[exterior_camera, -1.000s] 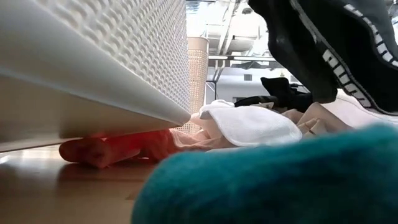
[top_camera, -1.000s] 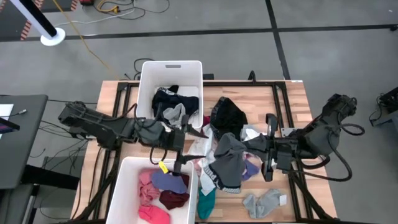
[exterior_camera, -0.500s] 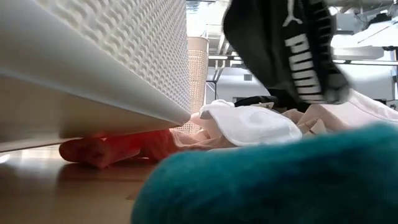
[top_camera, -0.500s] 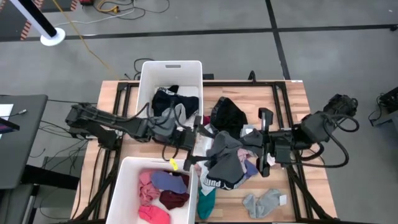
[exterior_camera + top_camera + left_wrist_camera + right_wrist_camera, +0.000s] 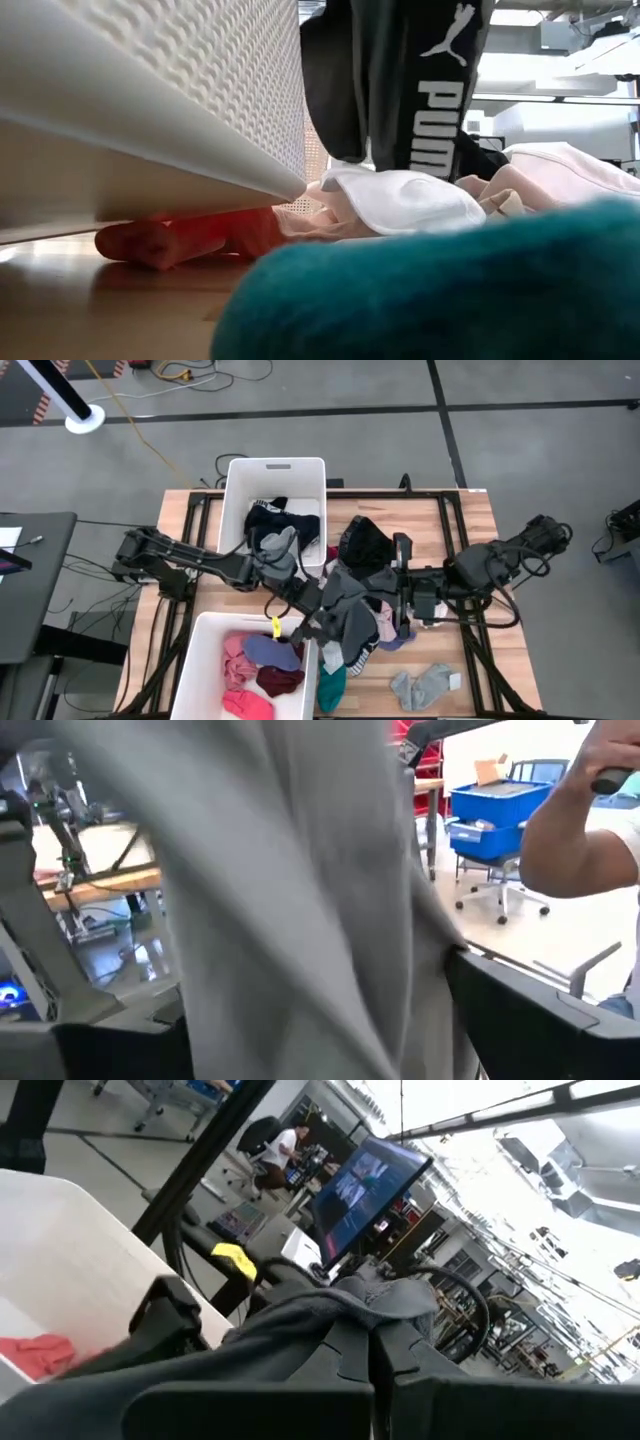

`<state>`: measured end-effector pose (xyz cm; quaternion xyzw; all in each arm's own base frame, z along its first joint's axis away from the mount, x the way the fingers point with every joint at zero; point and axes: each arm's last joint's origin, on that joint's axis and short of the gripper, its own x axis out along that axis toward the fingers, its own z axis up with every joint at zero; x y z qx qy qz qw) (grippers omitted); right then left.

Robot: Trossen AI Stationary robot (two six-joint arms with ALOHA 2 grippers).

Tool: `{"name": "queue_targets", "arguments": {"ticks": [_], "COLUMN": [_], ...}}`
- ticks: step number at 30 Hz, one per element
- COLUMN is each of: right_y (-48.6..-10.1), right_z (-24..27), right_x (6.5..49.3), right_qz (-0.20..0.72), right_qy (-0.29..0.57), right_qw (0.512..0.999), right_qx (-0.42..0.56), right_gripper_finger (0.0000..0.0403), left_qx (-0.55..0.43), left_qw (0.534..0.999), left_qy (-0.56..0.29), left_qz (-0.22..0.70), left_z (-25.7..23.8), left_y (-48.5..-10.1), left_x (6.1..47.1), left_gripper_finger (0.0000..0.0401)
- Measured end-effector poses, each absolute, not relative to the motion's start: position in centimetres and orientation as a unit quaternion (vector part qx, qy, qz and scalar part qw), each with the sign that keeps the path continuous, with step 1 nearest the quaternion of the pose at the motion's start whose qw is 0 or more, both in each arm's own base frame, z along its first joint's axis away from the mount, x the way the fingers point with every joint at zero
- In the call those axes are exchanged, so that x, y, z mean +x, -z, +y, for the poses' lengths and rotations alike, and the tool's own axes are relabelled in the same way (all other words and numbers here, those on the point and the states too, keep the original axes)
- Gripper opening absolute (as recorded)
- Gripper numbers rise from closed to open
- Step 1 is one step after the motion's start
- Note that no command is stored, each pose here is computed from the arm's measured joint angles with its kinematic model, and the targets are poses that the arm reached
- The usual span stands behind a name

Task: Sort clothes
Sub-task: Put the gray underwear into the top white laundry bin

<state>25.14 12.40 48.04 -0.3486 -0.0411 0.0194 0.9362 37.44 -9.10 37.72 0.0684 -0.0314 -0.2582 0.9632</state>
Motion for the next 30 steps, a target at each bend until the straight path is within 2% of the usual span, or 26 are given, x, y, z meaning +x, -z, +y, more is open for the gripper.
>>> {"name": "queue_targets", "arguments": {"ticks": [3, 6, 9, 15, 16, 24, 30], "right_y": [-48.0, -48.0, -47.9, -47.3, -47.2, -45.7, -44.3], "right_z": [12.2, 12.2, 12.1, 12.1, 12.2, 12.6, 13.1], "right_x": [25.2, 25.3, 25.3, 25.2, 25.2, 24.7, 23.9], "right_qz": [-0.037, -0.036, -0.032, -0.003, 0.002, 0.076, 0.147], "right_qy": [-0.018, -0.016, -0.016, -0.024, -0.027, -0.032, -0.016], "right_qw": [0.938, 0.940, 0.943, 0.950, 0.951, 0.957, 0.956], "right_qx": [-0.345, -0.339, -0.331, -0.312, -0.307, -0.278, -0.254], "right_gripper_finger": [0.0000, 0.0000, 0.0000, 0.0000, 0.0000, 0.0004, 0.0043], "left_qx": [0.079, 0.092, 0.102, 0.110, 0.110, 0.126, 0.141], "left_qw": [0.962, 0.960, 0.959, 0.960, 0.960, 0.965, 0.965], "left_qy": [0.259, 0.260, 0.260, 0.256, 0.256, 0.230, 0.216], "left_qz": [-0.034, -0.042, -0.041, -0.030, -0.029, -0.015, -0.038], "left_z": [-9.2, -9.4, -9.4, -9.4, -9.4, -8.9, -8.5], "left_y": [-37.7, -37.8, -37.7, -37.5, -37.5, -38.7, -40.8], "left_x": [37.4, 37.4, 37.4, 37.4, 37.4, 35.9, 33.9], "left_gripper_finger": [0.0292, 0.0249, 0.0187, 0.0029, 0.0016, 0.0005, 0.0004]}}
